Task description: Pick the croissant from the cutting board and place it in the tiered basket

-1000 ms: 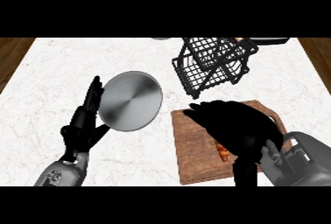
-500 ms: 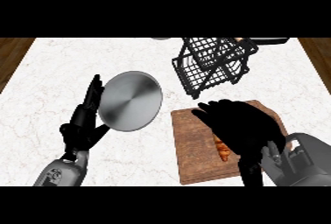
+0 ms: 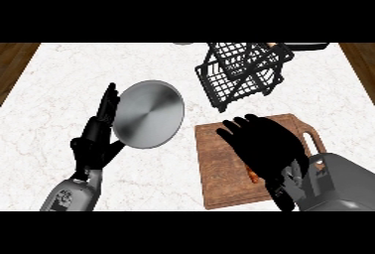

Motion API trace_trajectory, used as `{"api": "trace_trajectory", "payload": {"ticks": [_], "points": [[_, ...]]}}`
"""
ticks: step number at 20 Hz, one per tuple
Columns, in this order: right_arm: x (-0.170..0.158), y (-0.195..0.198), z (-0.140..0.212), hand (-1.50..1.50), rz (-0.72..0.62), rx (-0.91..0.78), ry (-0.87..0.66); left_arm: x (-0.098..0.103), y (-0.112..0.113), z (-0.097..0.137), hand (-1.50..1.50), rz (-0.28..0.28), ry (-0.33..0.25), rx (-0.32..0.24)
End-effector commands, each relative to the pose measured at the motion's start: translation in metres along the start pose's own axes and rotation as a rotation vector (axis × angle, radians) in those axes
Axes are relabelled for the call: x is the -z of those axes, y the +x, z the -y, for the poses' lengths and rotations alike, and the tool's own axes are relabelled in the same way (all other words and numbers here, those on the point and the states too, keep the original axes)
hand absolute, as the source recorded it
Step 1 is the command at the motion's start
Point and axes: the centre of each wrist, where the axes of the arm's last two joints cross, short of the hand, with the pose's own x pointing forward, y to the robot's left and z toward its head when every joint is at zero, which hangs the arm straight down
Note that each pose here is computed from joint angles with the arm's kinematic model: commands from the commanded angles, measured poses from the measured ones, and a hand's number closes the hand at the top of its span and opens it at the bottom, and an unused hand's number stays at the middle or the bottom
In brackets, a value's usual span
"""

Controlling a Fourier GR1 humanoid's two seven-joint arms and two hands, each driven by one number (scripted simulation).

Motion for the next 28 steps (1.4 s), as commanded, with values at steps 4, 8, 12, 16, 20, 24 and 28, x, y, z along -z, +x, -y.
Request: {"api": "trace_trajectory", "payload": {"ticks": [4,8,12,16,20,24,28], "points": [[0.015,0.005,-0.021,-1.5,-0.085,-0.065,-0.033,-0.001,0.009,-0.004,0.0,0.001,0.005,0.014],[0.01,-0.018,-0.011,-1.5,-0.168,-0.063,-0.035,0.008,0.008,-0.021,0.0,0.001,0.011,0.011],[0.021,-0.015,-0.022,-1.5,-0.166,-0.041,-0.027,0.004,-0.007,-0.008,0.0,0.006,0.014,-0.004],[0.032,-0.035,-0.032,-1.5,-0.157,0.012,-0.002,0.0,-0.003,0.003,0.0,-0.004,-0.018,0.0],[0.039,-0.031,-0.035,-1.5,-0.137,0.021,-0.007,-0.008,-0.015,0.016,0.0,0.002,0.002,-0.01],[0.051,-0.022,-0.05,-1.5,-0.113,0.013,0.002,-0.003,-0.019,0.014,0.0,-0.009,0.0,-0.01],[0.041,-0.052,-0.058,-1.5,-0.105,0.028,0.008,-0.016,0.006,0.003,0.0,-0.008,-0.018,-0.007]]}}
